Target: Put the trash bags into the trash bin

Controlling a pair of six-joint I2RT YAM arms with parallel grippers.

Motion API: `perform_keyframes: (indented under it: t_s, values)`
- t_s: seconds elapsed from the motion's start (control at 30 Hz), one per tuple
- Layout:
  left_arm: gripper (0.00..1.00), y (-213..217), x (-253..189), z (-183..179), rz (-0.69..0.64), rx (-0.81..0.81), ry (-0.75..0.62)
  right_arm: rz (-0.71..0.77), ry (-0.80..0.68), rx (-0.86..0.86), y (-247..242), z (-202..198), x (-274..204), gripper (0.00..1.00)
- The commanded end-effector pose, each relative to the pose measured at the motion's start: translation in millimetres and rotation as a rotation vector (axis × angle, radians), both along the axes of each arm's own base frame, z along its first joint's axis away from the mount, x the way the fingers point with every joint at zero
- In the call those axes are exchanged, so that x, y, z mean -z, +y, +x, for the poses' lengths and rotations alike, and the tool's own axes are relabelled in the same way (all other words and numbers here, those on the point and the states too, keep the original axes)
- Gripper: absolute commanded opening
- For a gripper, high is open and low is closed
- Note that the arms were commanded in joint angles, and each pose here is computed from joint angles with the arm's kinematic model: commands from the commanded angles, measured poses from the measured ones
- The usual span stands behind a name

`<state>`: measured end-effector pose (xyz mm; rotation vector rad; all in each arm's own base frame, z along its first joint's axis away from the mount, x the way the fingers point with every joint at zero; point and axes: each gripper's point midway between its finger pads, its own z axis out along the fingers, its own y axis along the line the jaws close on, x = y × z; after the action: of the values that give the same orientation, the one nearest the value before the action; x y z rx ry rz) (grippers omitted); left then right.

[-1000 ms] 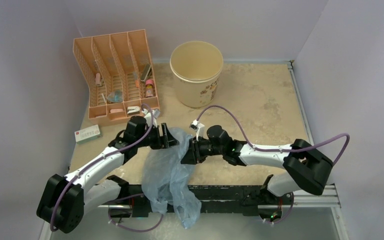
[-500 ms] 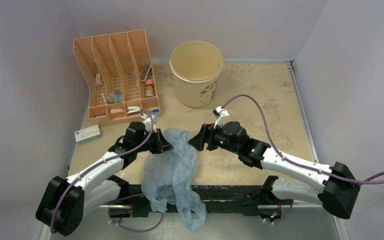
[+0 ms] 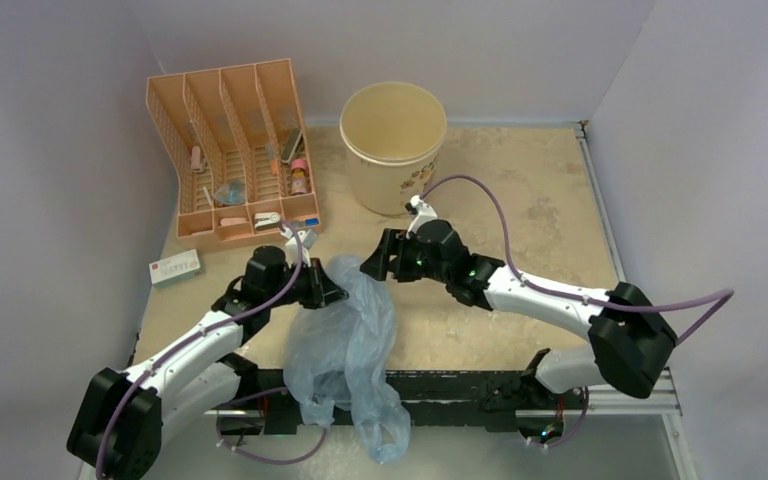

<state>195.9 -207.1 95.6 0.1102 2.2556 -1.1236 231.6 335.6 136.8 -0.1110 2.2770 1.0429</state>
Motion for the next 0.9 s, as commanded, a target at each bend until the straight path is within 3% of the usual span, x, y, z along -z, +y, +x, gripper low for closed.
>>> perform_keyframes:
  t_s: [0.0,0.13,0.27,0.37,0.43,0.5,0.53,0.73,0.87]
  values:
    - [0.00,-1,-6,3,-0.008,0.004,-0.032,0.131,-0.095,-0.044,11,-3,-46,0.76]
    - [0.00,-4,-15,4,-0.025,0.024,-0.050,0.118,-0.091,-0.054,14,-3,-43,0.76]
    - [0.00,-4,-19,2,-0.036,0.025,-0.057,0.013,-0.048,0.004,12,10,-16,0.64]
    - [0.00,-3,-22,1,-0.045,0.013,-0.068,-0.014,-0.055,0.028,7,13,-9,0.41]
    - [0.00,1,-25,1,-0.035,-0.003,-0.076,0.022,-0.088,0.021,4,9,-22,0.18]
    - [0.00,5,-25,3,-0.018,-0.028,-0.072,0.048,-0.127,0.018,-2,5,-34,0.04]
    - [0.05,7,-26,3,-0.005,-0.047,-0.062,0.051,-0.132,0.011,-6,1,-36,0.00]
    - [0.51,20,-69,11,0.008,-0.129,-0.153,0.026,-0.227,-0.037,-34,-19,-32,0.00]
    - [0.71,30,-98,17,0.027,-0.175,-0.243,0.091,-0.347,-0.171,-35,-41,-54,0.00]
